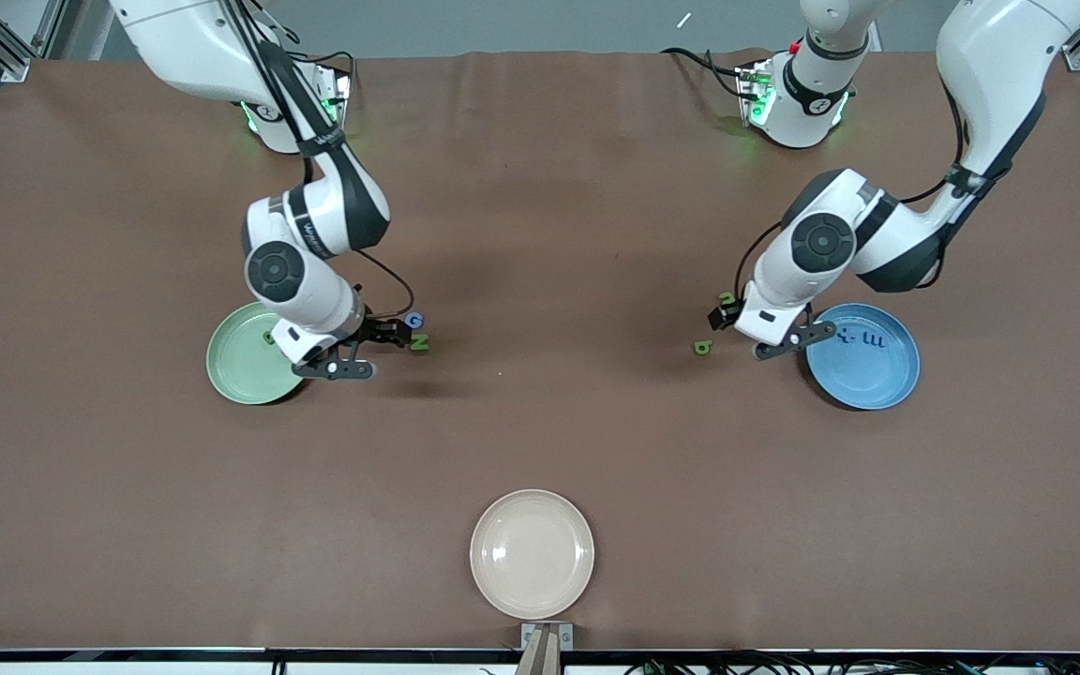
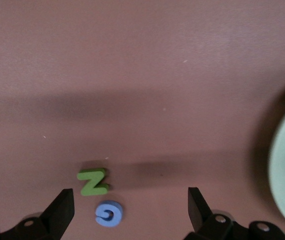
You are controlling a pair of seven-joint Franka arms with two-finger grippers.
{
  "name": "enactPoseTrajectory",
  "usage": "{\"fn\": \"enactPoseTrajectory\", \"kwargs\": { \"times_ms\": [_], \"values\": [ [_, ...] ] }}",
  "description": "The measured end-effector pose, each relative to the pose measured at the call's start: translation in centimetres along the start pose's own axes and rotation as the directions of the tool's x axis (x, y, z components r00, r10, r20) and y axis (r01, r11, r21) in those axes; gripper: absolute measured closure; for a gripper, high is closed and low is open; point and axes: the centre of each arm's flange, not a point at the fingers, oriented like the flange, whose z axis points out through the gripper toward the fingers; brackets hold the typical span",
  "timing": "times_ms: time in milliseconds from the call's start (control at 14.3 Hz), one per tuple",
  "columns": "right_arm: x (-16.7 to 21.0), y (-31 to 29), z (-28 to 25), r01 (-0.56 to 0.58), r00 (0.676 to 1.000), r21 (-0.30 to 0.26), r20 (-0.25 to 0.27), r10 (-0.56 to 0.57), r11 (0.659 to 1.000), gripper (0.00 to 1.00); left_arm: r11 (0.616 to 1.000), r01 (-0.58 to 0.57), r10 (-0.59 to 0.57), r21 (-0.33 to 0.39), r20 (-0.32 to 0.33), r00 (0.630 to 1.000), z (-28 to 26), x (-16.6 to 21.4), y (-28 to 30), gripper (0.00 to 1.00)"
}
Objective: Sort upper and lower case letters into plates
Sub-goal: 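Grasp the green u with the left gripper while the right gripper grasps the Z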
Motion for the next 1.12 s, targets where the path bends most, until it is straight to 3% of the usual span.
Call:
{"fn": "enactPoseTrajectory", "kwargs": {
  "times_ms": [279,768,908,1117],
  "values": [
    [-1.5,-2.9,3.9,-0.034,0.999,0.000,-0.039,0.034,0.999,0.00,1.000,0.005,-0.005,0.001,-0.018,1.000,2.9,-1.8,-0.2,0.01],
    [-3.0,-4.7,5.5,-0.034,0.999,-0.011,-0.031,0.033,0.999,0.03,1.000,-0.006,0.006,0.013,-0.001,1.000,5.9,-3.2,-1.6,0.04],
    [-3.5,-5.2,6.2,-0.038,0.999,-0.012,-0.034,0.037,0.999,0.06,1.000,-0.010,0.009,0.019,0.009,1.000,6.5,-3.6,-1.8,0.14],
    [-3.9,-5.7,7.1,-0.043,0.998,-0.015,-0.039,0.042,0.999,0.11,1.000,-0.019,0.019,0.022,0.012,1.000,7.1,-4.1,-1.8,0.20]
  ]
}}
